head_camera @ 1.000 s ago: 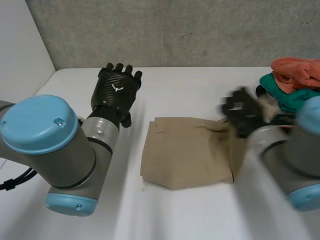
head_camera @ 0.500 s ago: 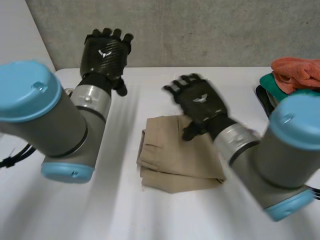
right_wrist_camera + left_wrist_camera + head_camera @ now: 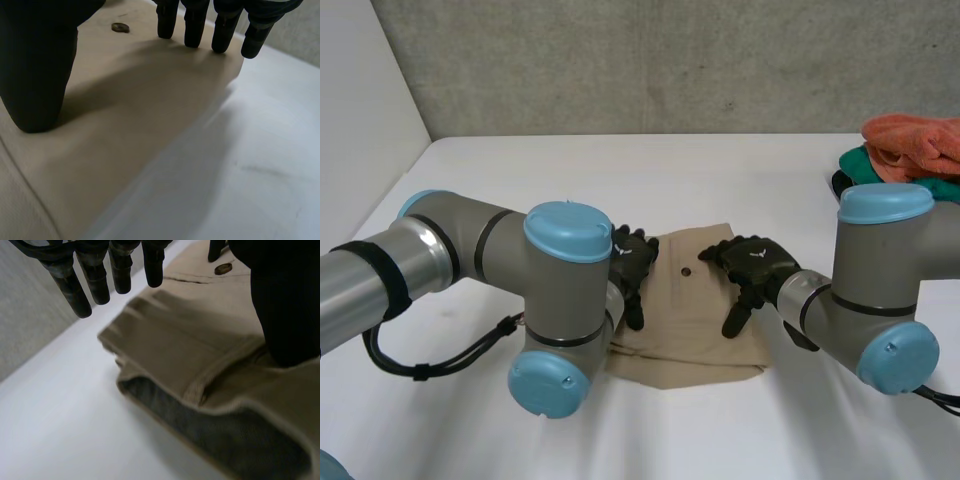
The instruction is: Fold the laundry.
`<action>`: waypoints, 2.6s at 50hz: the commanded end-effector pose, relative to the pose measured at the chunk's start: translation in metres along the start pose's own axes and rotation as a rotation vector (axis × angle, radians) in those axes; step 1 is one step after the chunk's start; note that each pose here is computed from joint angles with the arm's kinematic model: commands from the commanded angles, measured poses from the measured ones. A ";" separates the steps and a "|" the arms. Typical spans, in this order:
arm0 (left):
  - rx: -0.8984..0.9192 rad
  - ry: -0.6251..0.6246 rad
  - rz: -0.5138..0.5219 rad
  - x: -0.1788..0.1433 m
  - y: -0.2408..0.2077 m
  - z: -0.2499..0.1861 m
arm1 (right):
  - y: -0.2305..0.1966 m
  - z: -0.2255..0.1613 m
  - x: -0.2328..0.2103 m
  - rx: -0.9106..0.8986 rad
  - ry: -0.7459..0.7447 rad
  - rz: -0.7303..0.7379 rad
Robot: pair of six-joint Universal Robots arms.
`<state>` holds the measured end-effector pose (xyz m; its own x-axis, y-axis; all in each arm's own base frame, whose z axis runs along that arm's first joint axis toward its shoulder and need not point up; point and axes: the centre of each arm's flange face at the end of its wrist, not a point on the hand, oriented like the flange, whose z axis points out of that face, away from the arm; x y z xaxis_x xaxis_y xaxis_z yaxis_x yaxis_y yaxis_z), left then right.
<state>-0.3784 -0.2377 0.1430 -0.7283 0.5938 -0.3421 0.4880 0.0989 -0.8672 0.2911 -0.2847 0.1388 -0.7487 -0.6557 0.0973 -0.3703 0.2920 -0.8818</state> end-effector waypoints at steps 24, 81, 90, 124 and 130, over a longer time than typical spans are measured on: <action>0.474 0.399 -0.011 -0.026 -0.136 -0.073 | 0.028 -0.089 -0.077 0.149 0.038 -0.239; 0.694 0.377 -0.101 -0.061 -0.191 -0.108 | -0.161 -0.014 0.093 0.911 0.513 -0.343; 0.667 0.385 -0.123 -0.060 -0.185 -0.105 | -0.185 -0.057 0.241 1.043 0.634 -0.249; 0.649 0.410 -0.127 -0.050 -0.180 -0.105 | -0.012 -0.034 0.386 0.732 0.514 -0.043; 0.657 0.430 -0.124 -0.043 -0.182 -0.111 | -0.028 -0.055 0.372 0.662 0.507 0.029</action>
<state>-0.3794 -0.1999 0.3539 -0.4592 0.8710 -0.1750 -0.0591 -0.2265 -0.9722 -0.0107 -0.5152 0.2042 -0.9587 -0.2274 0.1711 -0.0862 -0.3410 -0.9361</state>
